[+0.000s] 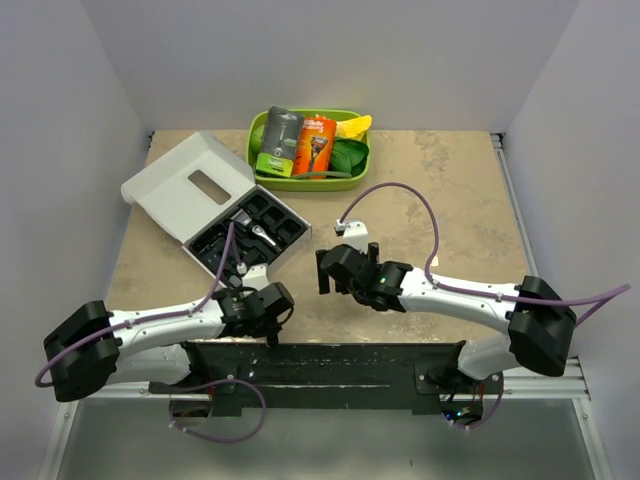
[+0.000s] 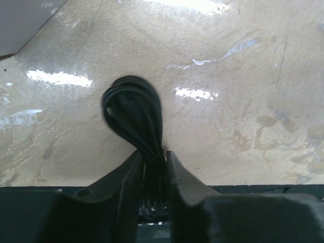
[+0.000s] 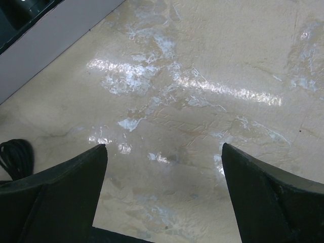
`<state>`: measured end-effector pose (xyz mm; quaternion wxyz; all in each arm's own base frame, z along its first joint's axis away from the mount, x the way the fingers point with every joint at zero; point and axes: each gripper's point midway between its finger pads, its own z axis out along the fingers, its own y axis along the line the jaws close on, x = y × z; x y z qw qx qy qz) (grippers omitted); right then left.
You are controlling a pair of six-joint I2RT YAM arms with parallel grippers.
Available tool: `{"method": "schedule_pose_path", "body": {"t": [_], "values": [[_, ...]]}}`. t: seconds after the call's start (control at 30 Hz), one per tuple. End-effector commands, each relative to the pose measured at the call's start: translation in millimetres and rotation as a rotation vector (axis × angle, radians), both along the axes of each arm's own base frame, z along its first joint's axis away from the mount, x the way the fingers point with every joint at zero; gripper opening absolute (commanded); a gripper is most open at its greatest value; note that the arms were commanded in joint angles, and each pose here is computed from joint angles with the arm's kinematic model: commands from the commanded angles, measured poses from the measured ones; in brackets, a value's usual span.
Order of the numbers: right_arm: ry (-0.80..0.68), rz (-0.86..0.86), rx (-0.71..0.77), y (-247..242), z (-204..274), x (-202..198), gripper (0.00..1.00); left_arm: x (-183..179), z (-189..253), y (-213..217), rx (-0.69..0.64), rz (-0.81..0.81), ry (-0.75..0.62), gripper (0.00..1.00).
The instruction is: Sort the hair-cutting tools
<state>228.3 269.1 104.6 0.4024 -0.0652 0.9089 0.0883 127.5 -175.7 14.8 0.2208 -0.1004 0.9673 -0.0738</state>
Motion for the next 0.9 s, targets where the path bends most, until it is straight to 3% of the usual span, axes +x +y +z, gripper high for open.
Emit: {"method": "schedule_pose_path", "body": {"t": [0.0, 0.1, 0.33, 0.53, 0.63, 0.87], "values": [[-0.012, -0.012, 0.038, 6.2, 2.5, 0.2, 0.96, -0.5, -4.4, 0.8, -0.019, 0.011, -0.002, 0.18], [-0.008, -0.011, 0.034, 6.8, 1.0, -1.2, 0.96, -0.8, -2.1, -0.2, -0.024, 0.004, -0.002, 0.00], [-0.018, -0.013, 0.036, 7.1, 8.9, -4.6, 0.96, 22.6, 68.4, -22.1, -0.086, -0.042, -0.117, 0.00], [-0.037, -0.014, 0.041, 5.9, 23.6, -7.8, 0.96, 48.8, 145.7, -21.5, -0.034, -0.087, -0.263, 0.00], [-0.045, -0.010, 0.037, 6.8, 30.4, -9.8, 0.96, 67.8, 167.3, -0.9, 0.038, -0.070, -0.297, 0.00], [-0.067, 0.001, 0.044, 8.6, 45.2, -16.1, 0.96, 120.3, 191.5, 55.5, 0.047, 0.037, -0.385, 0.00]]}}
